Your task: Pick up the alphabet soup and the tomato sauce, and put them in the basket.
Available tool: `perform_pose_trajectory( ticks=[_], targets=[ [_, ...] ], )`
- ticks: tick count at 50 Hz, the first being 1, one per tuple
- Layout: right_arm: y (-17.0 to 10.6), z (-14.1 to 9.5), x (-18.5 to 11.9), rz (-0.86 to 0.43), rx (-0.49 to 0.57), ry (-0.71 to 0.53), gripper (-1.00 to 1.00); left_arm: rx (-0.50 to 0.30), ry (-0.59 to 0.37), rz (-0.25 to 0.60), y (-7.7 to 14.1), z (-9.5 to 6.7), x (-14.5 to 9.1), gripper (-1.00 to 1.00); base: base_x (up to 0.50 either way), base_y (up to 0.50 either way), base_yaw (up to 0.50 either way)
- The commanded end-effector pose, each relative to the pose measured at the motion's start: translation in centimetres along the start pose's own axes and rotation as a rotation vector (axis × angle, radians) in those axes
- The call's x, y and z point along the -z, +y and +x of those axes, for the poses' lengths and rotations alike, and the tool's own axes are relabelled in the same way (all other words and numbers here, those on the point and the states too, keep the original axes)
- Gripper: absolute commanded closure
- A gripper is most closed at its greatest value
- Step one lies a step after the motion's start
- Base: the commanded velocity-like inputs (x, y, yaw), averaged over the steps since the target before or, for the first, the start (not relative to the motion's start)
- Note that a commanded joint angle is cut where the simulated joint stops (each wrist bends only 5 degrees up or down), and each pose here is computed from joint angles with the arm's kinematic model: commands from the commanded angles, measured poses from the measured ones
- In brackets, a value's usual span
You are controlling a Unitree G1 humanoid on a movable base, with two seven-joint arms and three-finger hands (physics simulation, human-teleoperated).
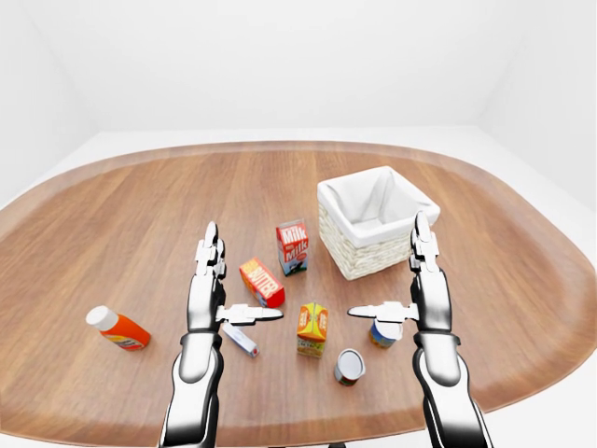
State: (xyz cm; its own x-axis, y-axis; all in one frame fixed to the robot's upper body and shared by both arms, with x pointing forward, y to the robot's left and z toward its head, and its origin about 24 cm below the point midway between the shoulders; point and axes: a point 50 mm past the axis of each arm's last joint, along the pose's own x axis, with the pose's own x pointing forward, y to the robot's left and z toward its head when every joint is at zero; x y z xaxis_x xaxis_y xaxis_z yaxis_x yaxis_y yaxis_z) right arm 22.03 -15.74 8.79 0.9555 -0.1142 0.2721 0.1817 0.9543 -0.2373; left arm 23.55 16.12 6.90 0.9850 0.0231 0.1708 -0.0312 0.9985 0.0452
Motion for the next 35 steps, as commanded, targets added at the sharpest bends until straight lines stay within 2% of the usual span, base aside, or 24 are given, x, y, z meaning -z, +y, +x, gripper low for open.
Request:
perform_pose_trajectory(
  ticks=[1,20,35],
  targets=[
    [0.00,0.02,0.03,-0.001,0.000,0.001,-1.00,0.000,0.003,0.001,-0.01,0.00,0.06,-1.00,0.16,0.00,0.00],
    [0.07,-0.03,0.05,-0.002,-0.004,0.002,-1.00,0.002,-0.002,0.000,-0.03,-0.03,-0.05,-1.00,0.15,0.00,0.00],
    [0.16,-0.01,0.11,-0.005,-0.010,0.004,-1.00,0.000,-0.004,0.004,-0.03,-0.12,-0.12,-1.00,0.03,0.00,0.00]
  ],
)
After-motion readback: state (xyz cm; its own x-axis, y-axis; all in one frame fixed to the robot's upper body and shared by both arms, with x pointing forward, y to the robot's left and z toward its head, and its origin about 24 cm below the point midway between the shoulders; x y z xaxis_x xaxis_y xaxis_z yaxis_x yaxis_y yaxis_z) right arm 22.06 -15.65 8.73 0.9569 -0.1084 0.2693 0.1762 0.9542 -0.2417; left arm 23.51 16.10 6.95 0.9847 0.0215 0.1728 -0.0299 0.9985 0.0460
